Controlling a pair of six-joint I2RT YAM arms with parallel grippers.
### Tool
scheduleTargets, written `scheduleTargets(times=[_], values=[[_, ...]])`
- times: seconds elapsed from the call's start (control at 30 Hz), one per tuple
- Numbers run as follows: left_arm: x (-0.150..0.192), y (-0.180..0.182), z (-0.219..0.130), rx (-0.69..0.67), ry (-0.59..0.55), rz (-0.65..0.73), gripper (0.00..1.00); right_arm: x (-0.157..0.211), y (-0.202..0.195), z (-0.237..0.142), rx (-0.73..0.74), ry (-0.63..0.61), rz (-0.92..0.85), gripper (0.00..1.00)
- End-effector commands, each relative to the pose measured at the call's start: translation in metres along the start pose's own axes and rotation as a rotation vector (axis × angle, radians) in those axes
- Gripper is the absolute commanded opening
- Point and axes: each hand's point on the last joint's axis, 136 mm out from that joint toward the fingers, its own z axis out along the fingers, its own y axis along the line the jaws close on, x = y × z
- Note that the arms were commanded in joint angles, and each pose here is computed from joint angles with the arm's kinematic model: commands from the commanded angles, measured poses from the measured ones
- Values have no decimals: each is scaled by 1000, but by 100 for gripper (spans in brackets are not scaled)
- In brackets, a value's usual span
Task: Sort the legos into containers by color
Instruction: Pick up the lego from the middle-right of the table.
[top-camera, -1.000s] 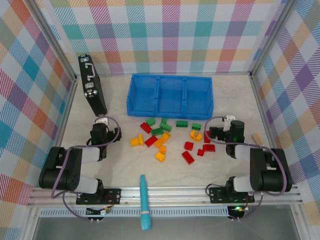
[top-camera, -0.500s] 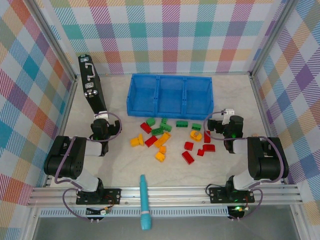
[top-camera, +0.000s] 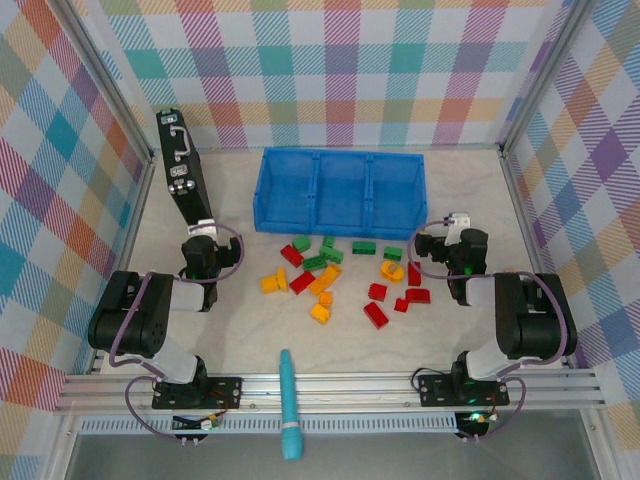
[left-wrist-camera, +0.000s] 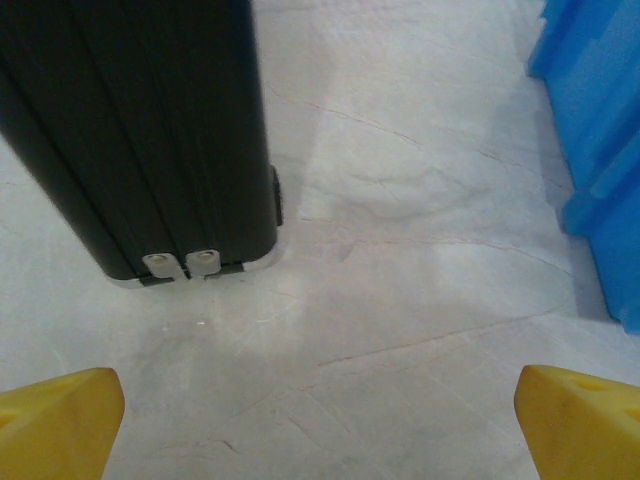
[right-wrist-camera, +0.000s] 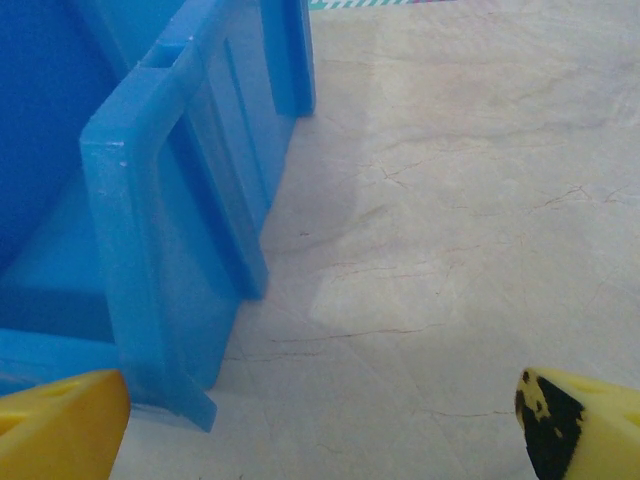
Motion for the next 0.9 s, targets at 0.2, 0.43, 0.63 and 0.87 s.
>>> scheduleTargets(times=[0.2,0.43,0.63,0.87], values=[[-129,-40,-52,50,-52,129,100,-31,9,-34,56,171,155,99],[-199,-73,-79,182,-7,153,100,-8,41,-78,-31,412,315,99],[-214,-103,-81,302,57,170,100,21,52,-91,-29,614,380,98],[-211,-119,-75,357,97,180,100,42,56,-84,-10,745,357,88]])
